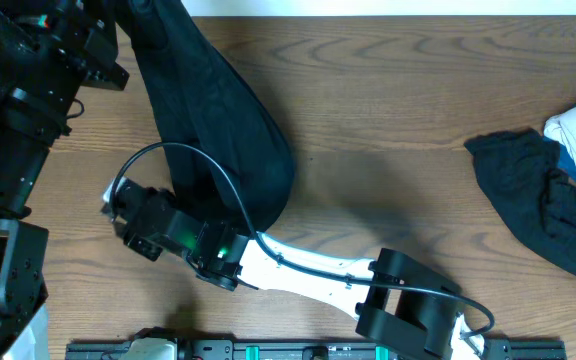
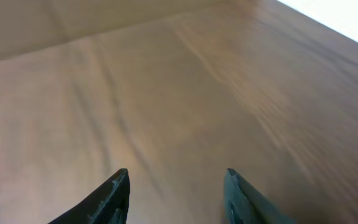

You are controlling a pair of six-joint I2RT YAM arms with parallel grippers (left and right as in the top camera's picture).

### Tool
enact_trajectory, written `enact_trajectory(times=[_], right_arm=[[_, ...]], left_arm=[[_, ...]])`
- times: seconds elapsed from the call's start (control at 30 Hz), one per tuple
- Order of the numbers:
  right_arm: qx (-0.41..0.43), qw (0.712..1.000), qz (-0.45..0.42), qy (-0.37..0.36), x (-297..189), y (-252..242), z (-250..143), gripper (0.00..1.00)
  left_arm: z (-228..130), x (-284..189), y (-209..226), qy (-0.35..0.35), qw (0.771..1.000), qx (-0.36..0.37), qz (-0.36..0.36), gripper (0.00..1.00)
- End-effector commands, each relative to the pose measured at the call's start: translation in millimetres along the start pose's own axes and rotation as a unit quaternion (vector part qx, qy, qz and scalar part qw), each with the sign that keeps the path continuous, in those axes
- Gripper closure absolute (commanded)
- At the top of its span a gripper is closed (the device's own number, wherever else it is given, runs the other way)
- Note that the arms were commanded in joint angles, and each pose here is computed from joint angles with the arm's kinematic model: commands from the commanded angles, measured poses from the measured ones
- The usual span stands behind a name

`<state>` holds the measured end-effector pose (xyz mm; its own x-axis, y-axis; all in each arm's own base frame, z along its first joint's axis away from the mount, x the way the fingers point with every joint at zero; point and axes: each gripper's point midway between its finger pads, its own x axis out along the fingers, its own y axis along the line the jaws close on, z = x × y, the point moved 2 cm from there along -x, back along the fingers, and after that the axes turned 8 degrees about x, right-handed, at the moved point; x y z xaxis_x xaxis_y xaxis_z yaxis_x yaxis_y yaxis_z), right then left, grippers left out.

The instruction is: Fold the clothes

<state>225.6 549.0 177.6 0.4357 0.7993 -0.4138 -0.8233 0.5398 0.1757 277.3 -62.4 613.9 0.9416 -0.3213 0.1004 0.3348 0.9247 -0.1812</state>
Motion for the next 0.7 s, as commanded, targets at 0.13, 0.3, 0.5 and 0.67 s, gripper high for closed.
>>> enact_trajectory(times=[0.13, 0.3, 0.5, 0.67], right_arm=[[-0.021, 0.980, -0.197, 0.003, -2, -86, -7, 0.55], [-0.020, 0.959, -0.282, 0.034, -11, -146, -18, 0.56], [-0.031, 0.930, -0.354, 0.098, -31, -193, -40, 0.57], [-0.051, 0.909, -0.388, 0.141, -45, -205, -55, 0.62]], left_arm=[[16, -17, -8, -0.022, 1.000, 0.017, -0.004, 0.94], [9, -18, -5, -0.007, 1.000, 0.025, 0.005, 0.94], [11, -19, 12, -0.014, 0.997, 0.045, 0.059, 0.94], [12, -18, 25, -0.015, 0.993, 0.065, 0.102, 0.94]])
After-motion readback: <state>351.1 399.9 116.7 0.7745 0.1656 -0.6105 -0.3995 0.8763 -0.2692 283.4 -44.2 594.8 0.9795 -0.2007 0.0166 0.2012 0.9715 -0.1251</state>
